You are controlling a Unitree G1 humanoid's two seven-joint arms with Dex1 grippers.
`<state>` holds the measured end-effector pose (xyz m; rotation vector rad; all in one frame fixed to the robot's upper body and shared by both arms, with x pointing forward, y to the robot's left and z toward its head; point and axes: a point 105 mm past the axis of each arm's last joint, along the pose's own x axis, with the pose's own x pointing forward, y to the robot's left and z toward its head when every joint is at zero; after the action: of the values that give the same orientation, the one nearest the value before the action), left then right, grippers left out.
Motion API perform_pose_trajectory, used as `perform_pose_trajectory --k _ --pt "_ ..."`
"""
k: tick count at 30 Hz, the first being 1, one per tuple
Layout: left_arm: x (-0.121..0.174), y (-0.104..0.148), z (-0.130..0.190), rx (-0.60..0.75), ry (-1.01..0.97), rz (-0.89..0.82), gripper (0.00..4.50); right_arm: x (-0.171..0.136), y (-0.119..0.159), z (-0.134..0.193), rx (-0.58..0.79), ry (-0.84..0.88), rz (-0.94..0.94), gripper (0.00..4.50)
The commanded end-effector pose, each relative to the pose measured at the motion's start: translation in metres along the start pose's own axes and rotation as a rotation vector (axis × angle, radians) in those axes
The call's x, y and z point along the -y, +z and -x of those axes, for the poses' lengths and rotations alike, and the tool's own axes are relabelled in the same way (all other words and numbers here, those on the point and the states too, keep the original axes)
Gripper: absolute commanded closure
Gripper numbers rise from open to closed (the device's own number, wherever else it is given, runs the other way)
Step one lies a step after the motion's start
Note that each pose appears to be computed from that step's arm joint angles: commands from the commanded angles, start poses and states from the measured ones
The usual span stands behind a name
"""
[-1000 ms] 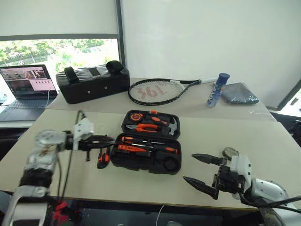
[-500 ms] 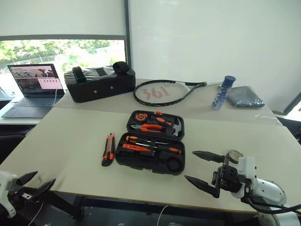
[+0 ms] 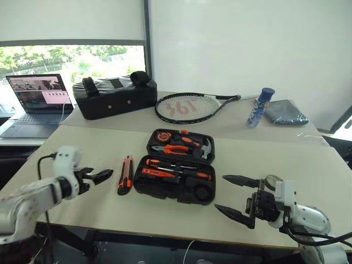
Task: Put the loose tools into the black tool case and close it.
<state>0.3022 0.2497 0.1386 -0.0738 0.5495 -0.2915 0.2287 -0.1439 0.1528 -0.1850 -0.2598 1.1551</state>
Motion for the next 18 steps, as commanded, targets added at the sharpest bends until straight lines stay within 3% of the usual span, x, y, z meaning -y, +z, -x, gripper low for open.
perform_pose_trajectory --k 1,9,18 --pt "0.004 0.004 -0.013 -0.075 0.032 0.006 0.09 -0.004 0.014 -0.006 0.027 0.032 0.020 0.00" --pt "0.011 0.006 -0.044 -0.175 0.053 -0.125 0.09 -0.007 0.022 -0.014 0.041 0.053 0.030 0.00" --pt "0.020 -0.004 -0.066 -0.259 0.016 -0.149 0.09 -0.007 0.028 -0.017 0.055 0.035 0.046 0.00"
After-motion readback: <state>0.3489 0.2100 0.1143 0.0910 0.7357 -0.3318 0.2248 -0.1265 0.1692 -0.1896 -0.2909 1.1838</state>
